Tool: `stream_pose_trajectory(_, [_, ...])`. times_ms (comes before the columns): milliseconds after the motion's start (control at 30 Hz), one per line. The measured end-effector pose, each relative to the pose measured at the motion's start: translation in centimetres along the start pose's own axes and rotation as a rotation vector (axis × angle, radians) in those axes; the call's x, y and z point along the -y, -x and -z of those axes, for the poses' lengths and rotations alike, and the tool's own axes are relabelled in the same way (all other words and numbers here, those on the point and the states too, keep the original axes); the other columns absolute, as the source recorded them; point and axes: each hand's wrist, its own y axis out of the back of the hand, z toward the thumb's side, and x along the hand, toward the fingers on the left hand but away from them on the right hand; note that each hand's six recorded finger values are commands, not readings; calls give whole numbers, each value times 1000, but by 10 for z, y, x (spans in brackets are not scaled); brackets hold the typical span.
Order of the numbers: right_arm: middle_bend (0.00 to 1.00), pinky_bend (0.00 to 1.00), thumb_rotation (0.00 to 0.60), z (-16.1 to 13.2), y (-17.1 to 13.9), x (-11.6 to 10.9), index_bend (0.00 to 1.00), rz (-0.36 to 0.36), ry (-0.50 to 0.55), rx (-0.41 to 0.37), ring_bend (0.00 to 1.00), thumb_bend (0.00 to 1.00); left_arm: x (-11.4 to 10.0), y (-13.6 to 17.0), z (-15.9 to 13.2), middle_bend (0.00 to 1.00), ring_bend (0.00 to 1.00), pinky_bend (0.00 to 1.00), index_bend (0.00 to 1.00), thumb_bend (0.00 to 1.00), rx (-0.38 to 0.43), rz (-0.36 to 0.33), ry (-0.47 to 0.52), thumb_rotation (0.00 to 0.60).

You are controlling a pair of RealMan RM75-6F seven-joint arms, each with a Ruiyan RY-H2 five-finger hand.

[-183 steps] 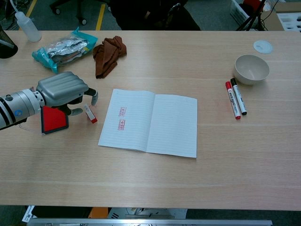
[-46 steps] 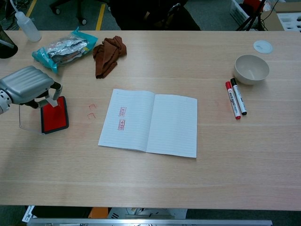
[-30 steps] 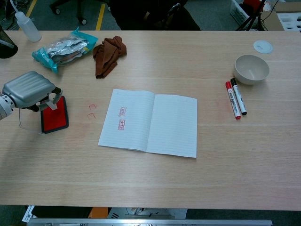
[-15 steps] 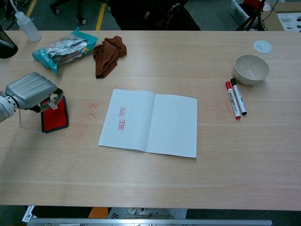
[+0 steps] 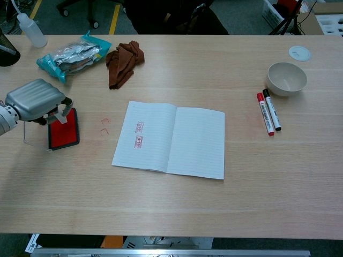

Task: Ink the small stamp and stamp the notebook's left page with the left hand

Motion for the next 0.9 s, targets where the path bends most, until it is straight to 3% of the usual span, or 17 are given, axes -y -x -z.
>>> stream_pose_trajectory(367, [473,538,600,-2,3,4,341,-8,5,-10,497,222,-40,14,-25,1000,1000,1000,558,337,77,-101,17,600])
stream_pose_trajectory(900, [473,538,600,4,-1,2,341,-5,5,5,497,223,-77,31,-125,1000,1000,1000,560,342,321,-205,-13,600])
